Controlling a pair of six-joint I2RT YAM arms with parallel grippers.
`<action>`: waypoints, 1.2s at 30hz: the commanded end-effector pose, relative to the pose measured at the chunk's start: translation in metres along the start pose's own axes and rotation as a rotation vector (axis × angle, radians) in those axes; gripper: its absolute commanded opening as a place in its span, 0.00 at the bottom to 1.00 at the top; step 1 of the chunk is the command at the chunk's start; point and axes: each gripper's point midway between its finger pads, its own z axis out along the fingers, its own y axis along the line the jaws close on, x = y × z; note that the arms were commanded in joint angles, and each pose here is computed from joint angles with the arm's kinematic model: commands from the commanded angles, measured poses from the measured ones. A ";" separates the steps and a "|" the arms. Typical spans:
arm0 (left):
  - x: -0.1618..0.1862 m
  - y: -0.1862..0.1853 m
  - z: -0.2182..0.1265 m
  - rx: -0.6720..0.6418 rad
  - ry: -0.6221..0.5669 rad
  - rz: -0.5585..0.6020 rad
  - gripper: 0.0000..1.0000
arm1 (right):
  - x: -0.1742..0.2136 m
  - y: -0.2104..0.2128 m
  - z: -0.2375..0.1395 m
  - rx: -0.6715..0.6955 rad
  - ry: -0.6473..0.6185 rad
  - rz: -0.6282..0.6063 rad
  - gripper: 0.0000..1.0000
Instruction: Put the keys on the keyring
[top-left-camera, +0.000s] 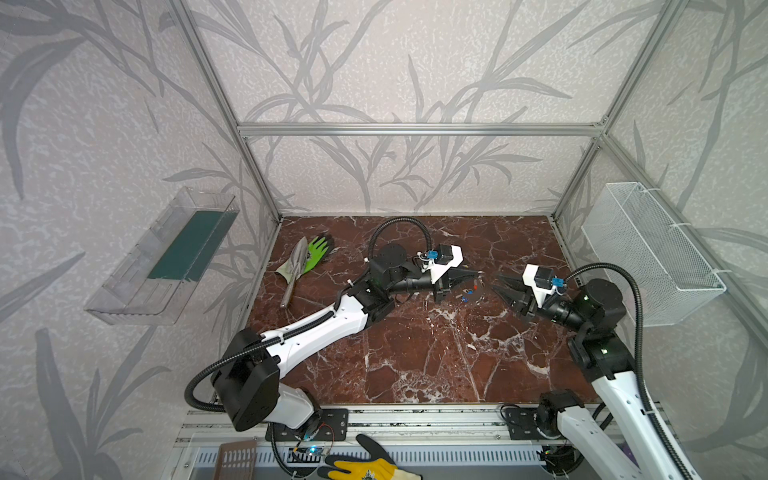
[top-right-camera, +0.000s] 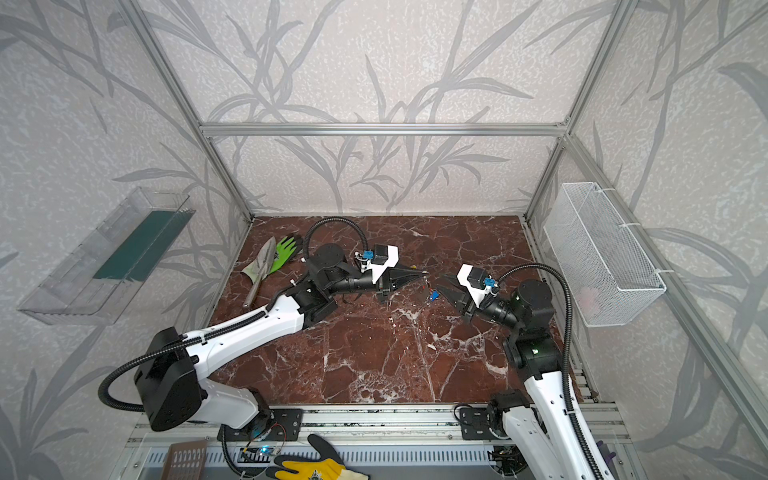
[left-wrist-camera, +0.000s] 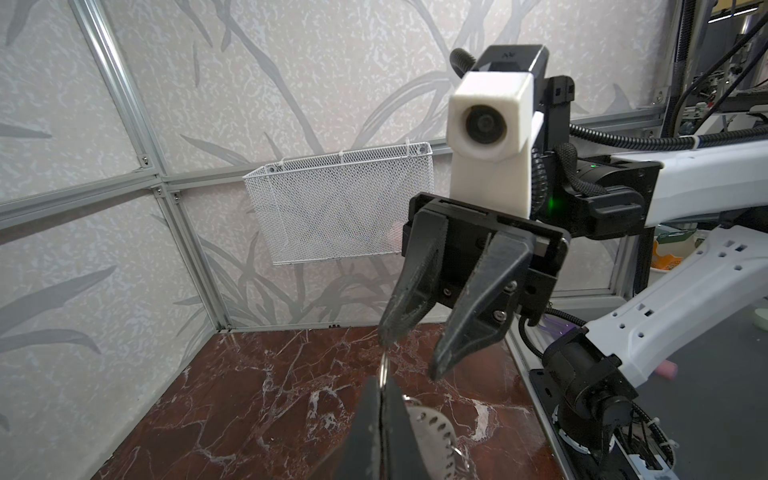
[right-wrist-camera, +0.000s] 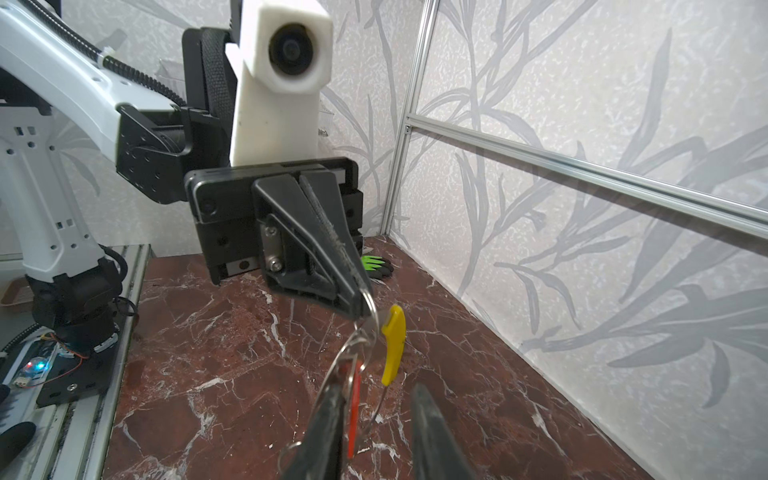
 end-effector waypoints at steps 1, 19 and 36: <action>-0.013 -0.007 -0.004 0.032 -0.031 0.006 0.00 | -0.024 0.003 0.002 -0.052 -0.061 -0.012 0.27; -0.014 -0.010 -0.001 0.059 -0.029 0.006 0.00 | -0.021 0.010 0.007 -0.139 -0.058 0.055 0.23; -0.017 -0.012 0.001 0.077 -0.044 0.000 0.00 | -0.017 0.018 0.012 -0.214 -0.042 0.096 0.15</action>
